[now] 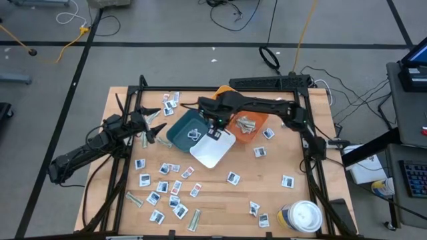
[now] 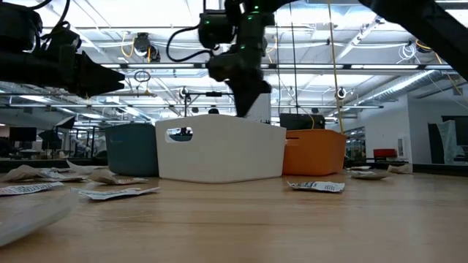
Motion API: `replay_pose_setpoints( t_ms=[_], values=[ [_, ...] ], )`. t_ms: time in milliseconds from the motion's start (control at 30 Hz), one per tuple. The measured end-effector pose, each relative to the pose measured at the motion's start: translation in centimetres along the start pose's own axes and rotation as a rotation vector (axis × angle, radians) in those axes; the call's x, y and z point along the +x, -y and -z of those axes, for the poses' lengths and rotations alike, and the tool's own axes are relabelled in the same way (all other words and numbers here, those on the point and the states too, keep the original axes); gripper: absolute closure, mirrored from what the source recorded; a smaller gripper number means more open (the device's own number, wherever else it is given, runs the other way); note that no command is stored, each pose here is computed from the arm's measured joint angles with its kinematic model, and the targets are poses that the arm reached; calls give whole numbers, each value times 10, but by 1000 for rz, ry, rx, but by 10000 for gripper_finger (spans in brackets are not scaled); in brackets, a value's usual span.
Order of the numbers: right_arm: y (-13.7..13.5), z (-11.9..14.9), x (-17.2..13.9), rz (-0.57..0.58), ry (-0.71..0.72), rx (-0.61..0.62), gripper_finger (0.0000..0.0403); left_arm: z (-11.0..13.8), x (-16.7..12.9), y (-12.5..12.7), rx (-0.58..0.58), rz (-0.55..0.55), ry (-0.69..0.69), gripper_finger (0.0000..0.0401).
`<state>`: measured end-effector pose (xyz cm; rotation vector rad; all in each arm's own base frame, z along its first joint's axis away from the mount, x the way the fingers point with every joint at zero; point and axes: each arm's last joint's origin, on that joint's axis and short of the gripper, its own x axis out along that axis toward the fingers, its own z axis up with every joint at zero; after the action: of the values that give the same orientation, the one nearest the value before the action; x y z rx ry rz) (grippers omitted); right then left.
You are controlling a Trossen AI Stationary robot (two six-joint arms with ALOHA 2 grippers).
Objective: Pick & Place First Aid Supplies
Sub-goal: Put the blue alcohol pad into the blue bin
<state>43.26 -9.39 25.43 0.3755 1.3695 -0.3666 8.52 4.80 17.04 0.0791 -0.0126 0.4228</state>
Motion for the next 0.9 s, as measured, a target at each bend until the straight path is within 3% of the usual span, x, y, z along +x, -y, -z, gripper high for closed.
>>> replay_pose_setpoints(
  t_ms=[567, 900],
  values=[
    [-23, -41, 29, -78, 294, -105, 403, 0, 0, 0, 0, 0, 0, 34],
    [-29, -43, 45, -77, 290, -145, 386, 0, 0, 0, 0, 0, 0, 34]
  ],
)
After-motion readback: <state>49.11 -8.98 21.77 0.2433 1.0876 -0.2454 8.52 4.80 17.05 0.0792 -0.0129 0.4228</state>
